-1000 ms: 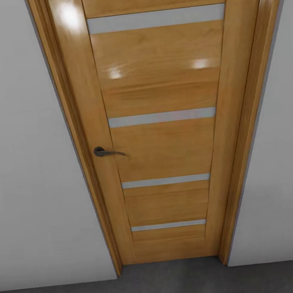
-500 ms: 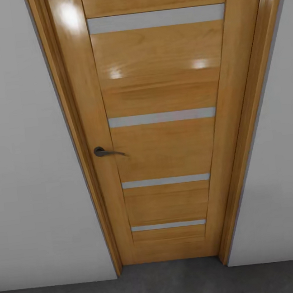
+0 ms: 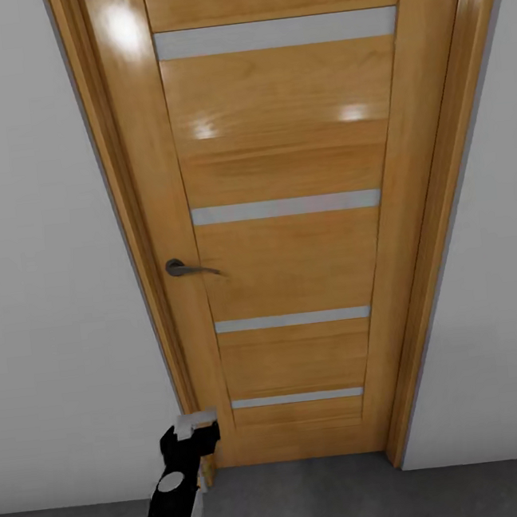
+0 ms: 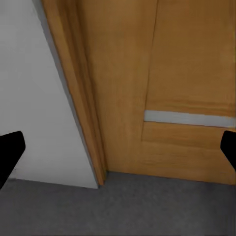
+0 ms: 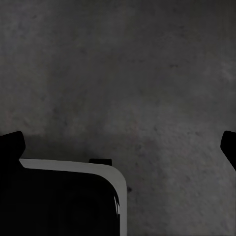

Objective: Move the two storage containers from the living room to the garage. In the garage, place one container on the floor and stack the other container on top of it (either order is fine).

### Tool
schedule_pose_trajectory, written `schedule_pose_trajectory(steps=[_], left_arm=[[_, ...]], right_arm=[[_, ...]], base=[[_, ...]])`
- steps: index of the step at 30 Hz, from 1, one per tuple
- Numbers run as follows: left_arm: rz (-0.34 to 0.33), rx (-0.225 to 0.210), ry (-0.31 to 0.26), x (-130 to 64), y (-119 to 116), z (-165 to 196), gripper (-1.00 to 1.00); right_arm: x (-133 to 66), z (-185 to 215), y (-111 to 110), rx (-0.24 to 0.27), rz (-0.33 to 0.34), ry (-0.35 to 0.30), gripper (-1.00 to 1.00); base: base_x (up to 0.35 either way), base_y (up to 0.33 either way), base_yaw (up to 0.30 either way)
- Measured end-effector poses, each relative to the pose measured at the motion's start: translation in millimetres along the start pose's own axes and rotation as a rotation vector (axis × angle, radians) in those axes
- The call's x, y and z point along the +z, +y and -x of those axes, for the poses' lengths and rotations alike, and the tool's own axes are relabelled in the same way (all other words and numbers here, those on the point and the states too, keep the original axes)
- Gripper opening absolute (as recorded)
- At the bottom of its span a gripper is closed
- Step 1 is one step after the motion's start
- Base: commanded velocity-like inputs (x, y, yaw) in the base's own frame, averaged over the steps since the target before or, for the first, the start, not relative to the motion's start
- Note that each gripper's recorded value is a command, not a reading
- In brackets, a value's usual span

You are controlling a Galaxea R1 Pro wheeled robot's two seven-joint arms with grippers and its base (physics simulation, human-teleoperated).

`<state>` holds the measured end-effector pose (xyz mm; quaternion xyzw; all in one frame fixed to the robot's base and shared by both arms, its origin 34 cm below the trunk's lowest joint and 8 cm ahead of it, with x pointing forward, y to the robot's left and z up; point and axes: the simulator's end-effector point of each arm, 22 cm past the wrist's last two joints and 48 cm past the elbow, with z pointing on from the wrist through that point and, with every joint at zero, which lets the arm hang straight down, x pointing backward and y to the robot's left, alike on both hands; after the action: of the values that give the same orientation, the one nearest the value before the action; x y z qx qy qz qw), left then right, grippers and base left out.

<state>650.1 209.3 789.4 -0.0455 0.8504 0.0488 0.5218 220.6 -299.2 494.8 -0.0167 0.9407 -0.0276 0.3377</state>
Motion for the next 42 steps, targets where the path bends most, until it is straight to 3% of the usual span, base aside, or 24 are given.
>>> schedule_pose_trajectory(steps=[2,5,8,9,11,12,17,21,24,29,39,42], left_arm=[[-0.010,-0.004,-0.051,13.6,-6,39,1.00],[-0.026,0.008,-0.057,34.1,-17,66,1.00],[-0.052,0.052,0.035,72.1,-37,70,1.00],[-0.066,0.068,0.094,88.2,-46,64,1.00],[-0.080,0.068,0.152,100.0,-53,60,1.00],[-0.093,0.046,0.187,106.4,-59,61,1.00],[-0.133,-0.043,0.224,113.9,-73,87,1.00],[-0.152,-0.031,0.323,113.9,-78,63,1.00],[-0.157,-0.026,0.350,113.8,-76,54,1.00],[-0.129,-0.036,0.342,120.4,-52,58,1.00],[-0.134,-0.033,0.342,119.4,-57,56,1.00],[-0.134,-0.041,0.312,121.3,-59,60,1.00]], right_arm=[[0.0,0,0,0.000,-0.001,0.001,1.00],[0.0,0,-1,0.001,-0.002,0.002,1.00],[0.0,0,-1,0.001,-0.002,0.002,1.00],[0.0,-1,0,0.001,-0.002,0.002,1.00],[0.0,-1,0,0.001,-0.002,0.002,1.00],[0.0,-1,-1,0.001,-0.003,0.002,1.00],[0.0,-1,-1,0.002,-0.003,0.003,1.00],[0.0,-1,-1,0.002,-0.003,0.004,1.00],[0.0,-1,-1,0.001,-0.003,0.004,1.00],[0.0,-1,-1,0.001,-0.003,0.004,1.00],[0.0,-1,-2,0.000,-0.008,0.004,1.00],[0.0,-1,-1,-0.002,-0.003,0.004,1.00]], base=[[0.000,0.000,0.000],[0.000,0.000,0.000],[0.000,0.000,0.000],[0.000,0.000,0.000],[0.000,0.000,0.000],[0.000,0.000,0.000],[0.000,0.000,0.000],[0.000,0.000,0.000],[0.000,0.000,0.000],[0.000,0.000,0.000],[0.000,0.000,0.000],[0.000,0.000,0.000]])
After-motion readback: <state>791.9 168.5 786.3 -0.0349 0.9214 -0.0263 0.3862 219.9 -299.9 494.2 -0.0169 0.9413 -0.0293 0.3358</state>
